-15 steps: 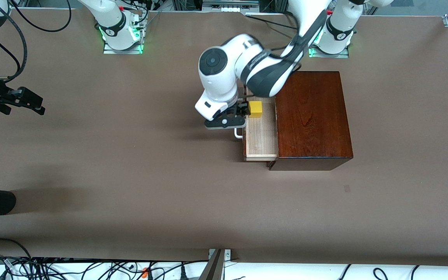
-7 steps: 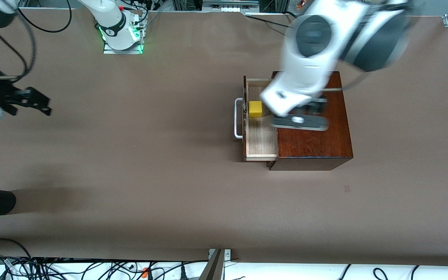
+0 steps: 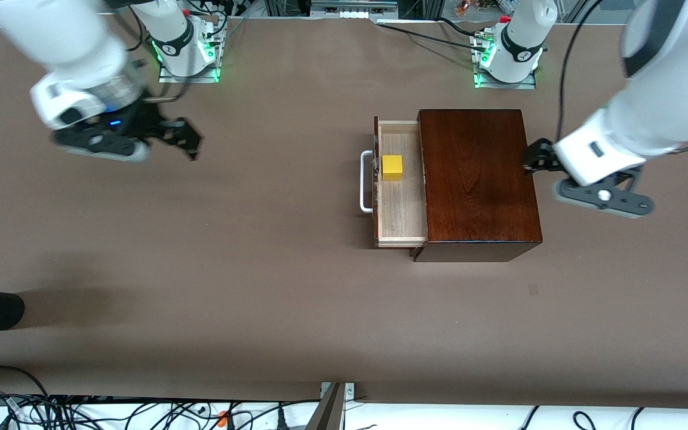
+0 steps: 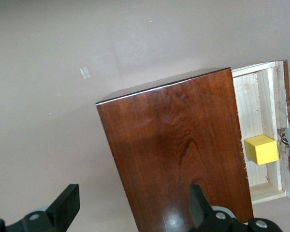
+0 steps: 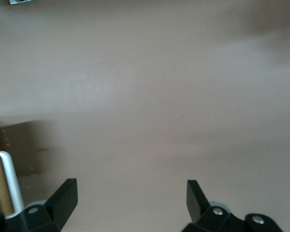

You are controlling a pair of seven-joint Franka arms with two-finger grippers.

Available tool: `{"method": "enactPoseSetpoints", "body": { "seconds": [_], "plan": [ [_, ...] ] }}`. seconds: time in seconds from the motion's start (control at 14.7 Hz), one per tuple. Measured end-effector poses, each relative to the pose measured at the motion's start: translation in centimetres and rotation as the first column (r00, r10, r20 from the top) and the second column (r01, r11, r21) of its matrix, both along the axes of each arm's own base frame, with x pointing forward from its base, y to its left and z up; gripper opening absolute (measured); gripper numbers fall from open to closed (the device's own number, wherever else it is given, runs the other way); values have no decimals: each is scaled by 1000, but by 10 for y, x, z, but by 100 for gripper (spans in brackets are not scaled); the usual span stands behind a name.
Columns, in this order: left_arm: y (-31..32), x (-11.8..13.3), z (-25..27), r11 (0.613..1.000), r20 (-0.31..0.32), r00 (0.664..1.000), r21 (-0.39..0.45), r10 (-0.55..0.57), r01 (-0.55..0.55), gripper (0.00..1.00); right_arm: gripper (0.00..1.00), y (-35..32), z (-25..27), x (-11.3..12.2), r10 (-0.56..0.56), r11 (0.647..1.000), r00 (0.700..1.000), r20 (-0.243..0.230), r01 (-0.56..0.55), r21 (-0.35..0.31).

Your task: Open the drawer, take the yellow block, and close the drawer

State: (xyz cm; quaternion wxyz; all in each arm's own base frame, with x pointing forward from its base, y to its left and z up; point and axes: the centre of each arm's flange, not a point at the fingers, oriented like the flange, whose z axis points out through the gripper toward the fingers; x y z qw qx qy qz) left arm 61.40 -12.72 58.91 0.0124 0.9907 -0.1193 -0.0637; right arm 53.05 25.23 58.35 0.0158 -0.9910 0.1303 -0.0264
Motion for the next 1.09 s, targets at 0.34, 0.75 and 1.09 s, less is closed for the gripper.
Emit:
{"method": "enactPoseSetpoints", "body": {
  "seconds": [0.34, 0.75, 1.09],
  "plan": [
    [80, -19, -8, 999, 110, 994, -33, 1, 3, 100, 100, 146, -39, -58, -361, 933, 932, -43, 361, 3],
    [106, -50, -2, 994, 144, 984, -40, 103, -98, 100, 100, 264, -88, -73, -773, 629, 630, -83, 777, 38],
    [108, -54, -12, 991, 92, 987, -33, 129, -126, 100, 100, 329, -139, -82, -907, 382, 392, -153, 919, 93]
  ]
}}
